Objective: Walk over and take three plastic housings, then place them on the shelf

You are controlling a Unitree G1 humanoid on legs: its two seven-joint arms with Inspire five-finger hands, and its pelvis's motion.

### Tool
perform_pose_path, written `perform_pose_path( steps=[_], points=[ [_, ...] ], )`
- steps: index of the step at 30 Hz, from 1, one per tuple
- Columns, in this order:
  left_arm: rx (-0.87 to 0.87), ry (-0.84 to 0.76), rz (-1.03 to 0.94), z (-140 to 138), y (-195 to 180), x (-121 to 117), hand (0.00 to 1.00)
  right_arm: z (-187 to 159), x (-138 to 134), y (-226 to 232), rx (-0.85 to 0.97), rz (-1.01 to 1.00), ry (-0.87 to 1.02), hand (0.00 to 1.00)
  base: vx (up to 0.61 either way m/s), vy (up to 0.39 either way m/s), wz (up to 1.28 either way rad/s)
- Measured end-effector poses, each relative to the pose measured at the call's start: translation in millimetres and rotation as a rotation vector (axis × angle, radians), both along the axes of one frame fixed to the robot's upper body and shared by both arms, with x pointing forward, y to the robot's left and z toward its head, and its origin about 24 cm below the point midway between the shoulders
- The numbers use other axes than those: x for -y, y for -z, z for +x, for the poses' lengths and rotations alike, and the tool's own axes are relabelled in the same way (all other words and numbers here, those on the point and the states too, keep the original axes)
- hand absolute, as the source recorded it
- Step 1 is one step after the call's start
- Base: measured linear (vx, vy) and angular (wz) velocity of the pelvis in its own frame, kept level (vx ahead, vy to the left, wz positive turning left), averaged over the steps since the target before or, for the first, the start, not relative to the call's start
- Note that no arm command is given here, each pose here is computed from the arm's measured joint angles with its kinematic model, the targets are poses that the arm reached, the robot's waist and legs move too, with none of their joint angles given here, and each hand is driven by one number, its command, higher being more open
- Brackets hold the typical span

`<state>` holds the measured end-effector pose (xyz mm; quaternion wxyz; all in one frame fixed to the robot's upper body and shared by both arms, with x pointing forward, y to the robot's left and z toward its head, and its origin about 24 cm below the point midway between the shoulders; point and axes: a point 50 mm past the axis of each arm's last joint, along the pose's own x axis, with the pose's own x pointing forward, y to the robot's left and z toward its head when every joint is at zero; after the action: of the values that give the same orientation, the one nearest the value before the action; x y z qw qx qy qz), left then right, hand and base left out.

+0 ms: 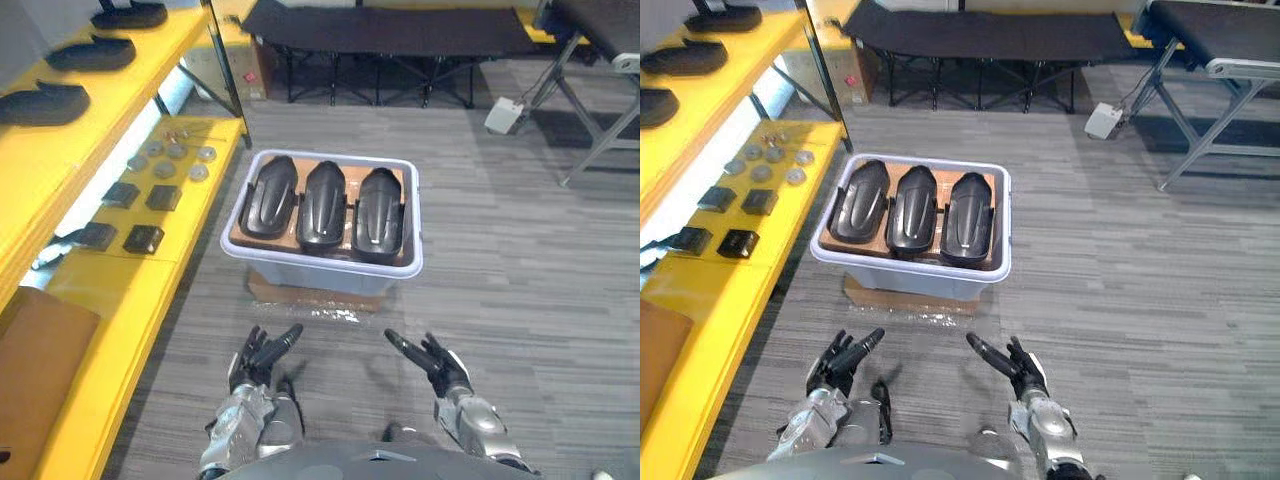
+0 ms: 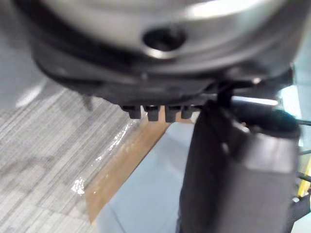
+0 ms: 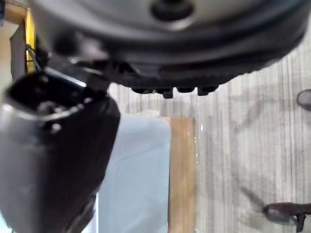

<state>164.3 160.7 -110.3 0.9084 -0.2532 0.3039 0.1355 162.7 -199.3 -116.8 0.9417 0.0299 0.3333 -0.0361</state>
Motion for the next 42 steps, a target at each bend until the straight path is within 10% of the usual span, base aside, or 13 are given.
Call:
perform_pose_path(
  steps=[12, 20, 25, 33, 42],
  points=[
    [-0.097, 0.012, 0.115, -22.8, 4.2, -27.3, 1.00, 6.9, -4.9, -57.5, 0.307, -0.111, 0.138, 1.00, 0.07, 0.044, -0.03],
    [-0.226, -0.256, 0.153, -73.5, 14.5, -84.1, 1.00, 8.4, 59.4, -136.6, 0.554, -0.149, 0.157, 1.00, 0.08, 0.002, -0.06],
    [-0.244, -0.280, 0.057, -87.9, 24.0, -71.0, 1.00, 30.1, 67.5, -133.7, 0.522, -0.077, 0.149, 1.00, 0.01, -0.044, -0.14],
    [-0.197, -0.144, 0.021, -74.2, 24.8, -43.6, 1.00, 73.1, 90.7, -92.0, 0.312, -0.059, 0.363, 1.00, -0.11, -0.046, 0.26],
    [-0.054, -0.111, 0.053, -27.4, 3.8, -61.4, 1.00, 162.1, 130.5, -197.7, 0.595, -0.141, 0.487, 1.00, -0.12, -0.013, 0.45]
  ],
)
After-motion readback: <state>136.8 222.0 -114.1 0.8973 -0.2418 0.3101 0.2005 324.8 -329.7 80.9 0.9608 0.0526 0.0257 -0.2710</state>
